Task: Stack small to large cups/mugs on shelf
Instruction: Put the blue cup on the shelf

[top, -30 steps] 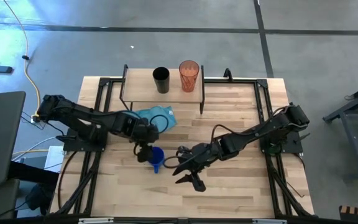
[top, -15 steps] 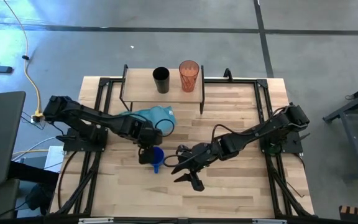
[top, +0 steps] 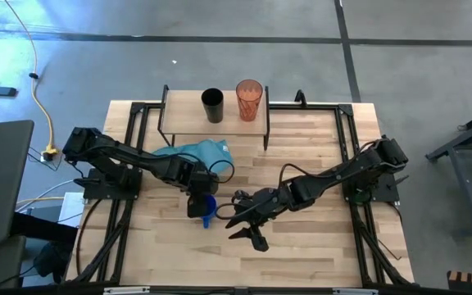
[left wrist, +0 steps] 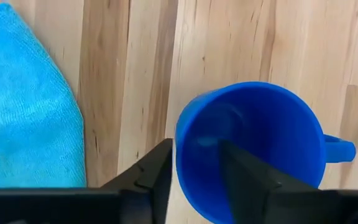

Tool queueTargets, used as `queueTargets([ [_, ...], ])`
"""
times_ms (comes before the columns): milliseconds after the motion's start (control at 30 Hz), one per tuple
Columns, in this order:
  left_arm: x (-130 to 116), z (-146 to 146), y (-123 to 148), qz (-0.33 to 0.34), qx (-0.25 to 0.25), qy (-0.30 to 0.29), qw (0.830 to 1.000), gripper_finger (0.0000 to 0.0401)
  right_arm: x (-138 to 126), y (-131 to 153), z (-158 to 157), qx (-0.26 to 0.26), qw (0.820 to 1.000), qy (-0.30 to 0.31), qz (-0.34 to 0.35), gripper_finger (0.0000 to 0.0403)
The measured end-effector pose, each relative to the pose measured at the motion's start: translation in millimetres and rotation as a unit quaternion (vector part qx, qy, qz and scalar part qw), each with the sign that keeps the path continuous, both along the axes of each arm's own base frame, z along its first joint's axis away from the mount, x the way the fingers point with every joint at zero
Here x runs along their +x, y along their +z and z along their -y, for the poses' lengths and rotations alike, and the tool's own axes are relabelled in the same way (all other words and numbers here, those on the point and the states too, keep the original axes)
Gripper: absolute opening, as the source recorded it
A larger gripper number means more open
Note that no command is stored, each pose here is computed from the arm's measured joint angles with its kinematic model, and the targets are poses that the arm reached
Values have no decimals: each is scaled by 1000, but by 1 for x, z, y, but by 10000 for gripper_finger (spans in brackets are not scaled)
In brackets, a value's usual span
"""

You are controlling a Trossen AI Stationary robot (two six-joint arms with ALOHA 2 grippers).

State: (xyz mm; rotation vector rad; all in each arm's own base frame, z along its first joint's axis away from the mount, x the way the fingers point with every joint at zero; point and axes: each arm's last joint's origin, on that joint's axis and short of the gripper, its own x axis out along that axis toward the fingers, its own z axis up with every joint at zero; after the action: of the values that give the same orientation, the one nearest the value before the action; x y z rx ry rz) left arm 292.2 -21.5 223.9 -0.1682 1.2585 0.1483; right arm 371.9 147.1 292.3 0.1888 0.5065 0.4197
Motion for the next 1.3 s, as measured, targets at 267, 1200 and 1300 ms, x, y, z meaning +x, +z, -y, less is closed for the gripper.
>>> queueTargets([
  [267, 1, 0, 0, 7, 4, -10, 1000, 61, 0, 0, 0, -1, 1000, -2, 0, 144],
  [1200, 4, 0, -18, -26, 17, -3, 1000, 108, 0, -1, 0, -3, 1000, -2, -5, 144],
  [1300, 3, 0, -18, -31, 17, -3, 999, 89, 0, -1, 0, -4, 1000, -2, -6, 144],
])
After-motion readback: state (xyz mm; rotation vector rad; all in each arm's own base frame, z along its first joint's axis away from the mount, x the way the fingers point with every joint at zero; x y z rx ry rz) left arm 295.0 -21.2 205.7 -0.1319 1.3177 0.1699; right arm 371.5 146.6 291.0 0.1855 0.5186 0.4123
